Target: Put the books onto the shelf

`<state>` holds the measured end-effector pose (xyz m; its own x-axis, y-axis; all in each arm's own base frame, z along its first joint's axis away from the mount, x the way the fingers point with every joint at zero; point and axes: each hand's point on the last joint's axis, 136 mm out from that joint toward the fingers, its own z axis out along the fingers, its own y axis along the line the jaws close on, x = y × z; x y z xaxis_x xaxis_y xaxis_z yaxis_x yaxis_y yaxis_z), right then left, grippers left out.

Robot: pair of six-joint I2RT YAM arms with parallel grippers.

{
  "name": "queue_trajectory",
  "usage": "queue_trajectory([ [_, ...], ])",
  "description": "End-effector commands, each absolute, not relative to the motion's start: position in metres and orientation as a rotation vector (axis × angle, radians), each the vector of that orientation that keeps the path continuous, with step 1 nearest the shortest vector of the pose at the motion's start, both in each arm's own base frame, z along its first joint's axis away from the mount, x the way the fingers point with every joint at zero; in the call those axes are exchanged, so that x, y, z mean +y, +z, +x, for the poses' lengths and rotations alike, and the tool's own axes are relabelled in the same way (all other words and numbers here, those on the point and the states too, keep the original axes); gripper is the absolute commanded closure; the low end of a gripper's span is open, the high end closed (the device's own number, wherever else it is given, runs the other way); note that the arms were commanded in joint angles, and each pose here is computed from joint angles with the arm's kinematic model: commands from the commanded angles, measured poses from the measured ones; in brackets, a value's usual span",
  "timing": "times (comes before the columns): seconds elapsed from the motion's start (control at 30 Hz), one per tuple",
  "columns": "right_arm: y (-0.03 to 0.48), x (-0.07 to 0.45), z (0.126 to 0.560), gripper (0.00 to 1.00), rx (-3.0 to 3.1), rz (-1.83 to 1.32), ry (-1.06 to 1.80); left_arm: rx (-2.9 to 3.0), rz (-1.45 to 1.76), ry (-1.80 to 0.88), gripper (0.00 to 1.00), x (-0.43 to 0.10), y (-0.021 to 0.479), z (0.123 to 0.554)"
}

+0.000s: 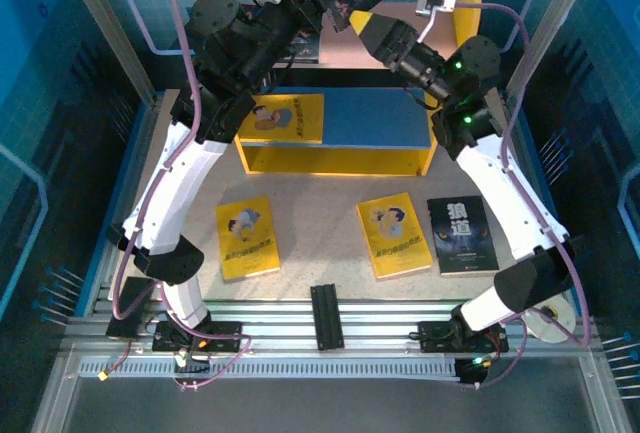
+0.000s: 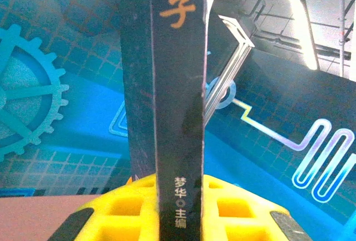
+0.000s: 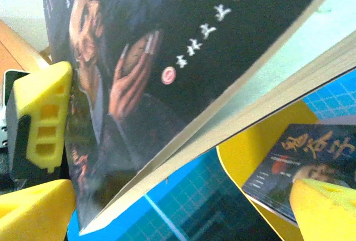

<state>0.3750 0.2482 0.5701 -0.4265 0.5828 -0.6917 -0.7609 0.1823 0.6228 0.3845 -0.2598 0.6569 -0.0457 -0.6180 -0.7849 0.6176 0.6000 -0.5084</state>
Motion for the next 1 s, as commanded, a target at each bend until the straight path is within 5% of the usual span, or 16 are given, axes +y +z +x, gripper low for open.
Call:
queue_trajectory([
  [0.0, 0.599, 0.255, 0.366, 0.0, 1.223, -0.218, 1.572, 1.092, -0.003, -1.069, 1.0, -0.242, 0.701, 0.358],
  [0.27, 0.603, 0.259, 0.372, 0.28, 1.179, -0.19, 1.568, 1.086, -0.055, -1.045, 1.0, -0.236, 0.687, 0.365],
  [0.6, 0.594, 0.26, 0.389, 0.87, 1.184, -0.141, 1.544, 1.132, -0.089, -0.991, 1.0, -0.235, 0.662, 0.377],
  [0.7, 0.588, 0.26, 0.395, 0.92, 1.205, -0.14, 1.525, 1.153, -0.103, -0.958, 1.0, -0.23, 0.655, 0.379],
  [0.97, 0.568, 0.255, 0.405, 0.93, 1.298, -0.175, 1.458, 1.232, -0.134, -0.79, 0.43, -0.2, 0.639, 0.366],
])
